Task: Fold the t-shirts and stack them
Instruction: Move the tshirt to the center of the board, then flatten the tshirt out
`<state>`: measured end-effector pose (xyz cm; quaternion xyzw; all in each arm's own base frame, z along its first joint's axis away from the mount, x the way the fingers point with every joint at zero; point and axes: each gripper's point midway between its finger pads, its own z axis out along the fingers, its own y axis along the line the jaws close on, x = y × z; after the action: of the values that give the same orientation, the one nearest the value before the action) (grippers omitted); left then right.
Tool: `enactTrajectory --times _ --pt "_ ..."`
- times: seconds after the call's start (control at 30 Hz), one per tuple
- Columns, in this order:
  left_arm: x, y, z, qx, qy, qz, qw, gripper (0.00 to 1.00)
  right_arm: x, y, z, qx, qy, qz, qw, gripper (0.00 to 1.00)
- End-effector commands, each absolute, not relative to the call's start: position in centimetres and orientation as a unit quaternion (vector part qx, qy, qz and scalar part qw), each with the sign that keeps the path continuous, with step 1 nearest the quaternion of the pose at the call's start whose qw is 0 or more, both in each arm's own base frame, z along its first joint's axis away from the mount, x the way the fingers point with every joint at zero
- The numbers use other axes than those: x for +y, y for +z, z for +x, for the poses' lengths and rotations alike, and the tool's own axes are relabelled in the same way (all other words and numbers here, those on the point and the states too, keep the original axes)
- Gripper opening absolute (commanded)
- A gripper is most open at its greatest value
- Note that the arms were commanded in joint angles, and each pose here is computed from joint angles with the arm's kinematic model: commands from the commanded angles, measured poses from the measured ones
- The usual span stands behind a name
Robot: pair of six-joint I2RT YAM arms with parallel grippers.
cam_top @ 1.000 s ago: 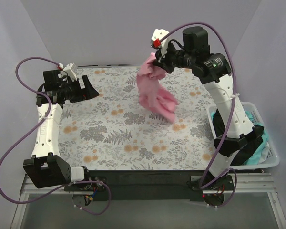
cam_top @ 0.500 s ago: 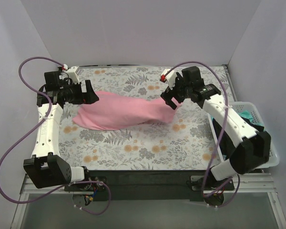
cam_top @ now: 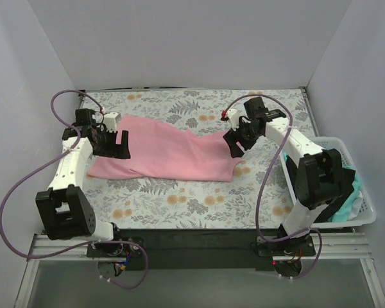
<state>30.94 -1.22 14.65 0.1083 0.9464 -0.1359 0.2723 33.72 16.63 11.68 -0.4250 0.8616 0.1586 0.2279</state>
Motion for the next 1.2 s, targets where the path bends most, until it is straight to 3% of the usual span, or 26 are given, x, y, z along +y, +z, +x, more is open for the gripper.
enactTrajectory --times 0.0,0.23,0.37,0.53,0.63,0.87,0.9,0.93,0.97,1.03,1.1,1.17 --pt "0.2 12.4 32.4 0.954 -0.104 0.116 0.257 0.84 17.2 9.7 34.3 0.876 0.177 -0.405 0.192 0.76" --pt "2.5 7.5 33.9 0.971 -0.058 0.104 0.209 0.71 18.4 6.1 34.1 0.885 0.188 -0.401 0.145 0.63" --pt "3.7 4.2 32.9 0.981 -0.030 0.104 0.163 0.48 18.5 4.0 32.5 0.885 0.174 -0.417 0.115 0.38" --pt "4.4 1.7 29.8 0.987 -0.013 0.112 0.114 0.27 18.0 2.2 29.1 0.879 0.167 -0.439 0.077 0.16" --pt "4.5 1.6 27.1 0.989 -0.007 0.124 0.086 0.03 17.0 1.7 26.5 0.873 0.156 -0.458 0.056 0.01" --pt "3.7 4.8 20.8 0.980 -0.028 0.191 0.052 0.00 15.6 3.7 17.8 0.819 0.225 -0.528 -0.012 0.01" --pt "3.4 6.4 21.6 0.974 -0.036 0.208 0.077 0.00 15.7 5.0 17.5 0.811 0.234 -0.536 -0.001 0.01" --pt "3.2 7.3 22.0 0.973 -0.046 0.207 0.089 0.13 15.8 6.2 17.1 0.809 0.257 -0.529 -0.003 0.12" --pt "2.1 8.4 22.3 0.969 -0.078 0.209 0.106 0.22 16.0 7.3 17.4 0.804 0.271 -0.529 0.011 0.43" --pt "1.6 11.8 25.4 0.961 -0.086 0.206 0.166 0.42 16.9 10.7 20.8 0.808 0.307 -0.497 0.079 0.67" --pt "0.7 14.0 28.4 0.950 -0.106 0.196 0.220 0.50 17.0 12.2 23.9 0.823 0.322 -0.456 0.109 0.71" --pt "0.3 15.9 31.6 0.942 -0.118 0.177 0.261 0.52 16.3 14.6 29.0 0.840 0.315 -0.412 0.160 0.66"
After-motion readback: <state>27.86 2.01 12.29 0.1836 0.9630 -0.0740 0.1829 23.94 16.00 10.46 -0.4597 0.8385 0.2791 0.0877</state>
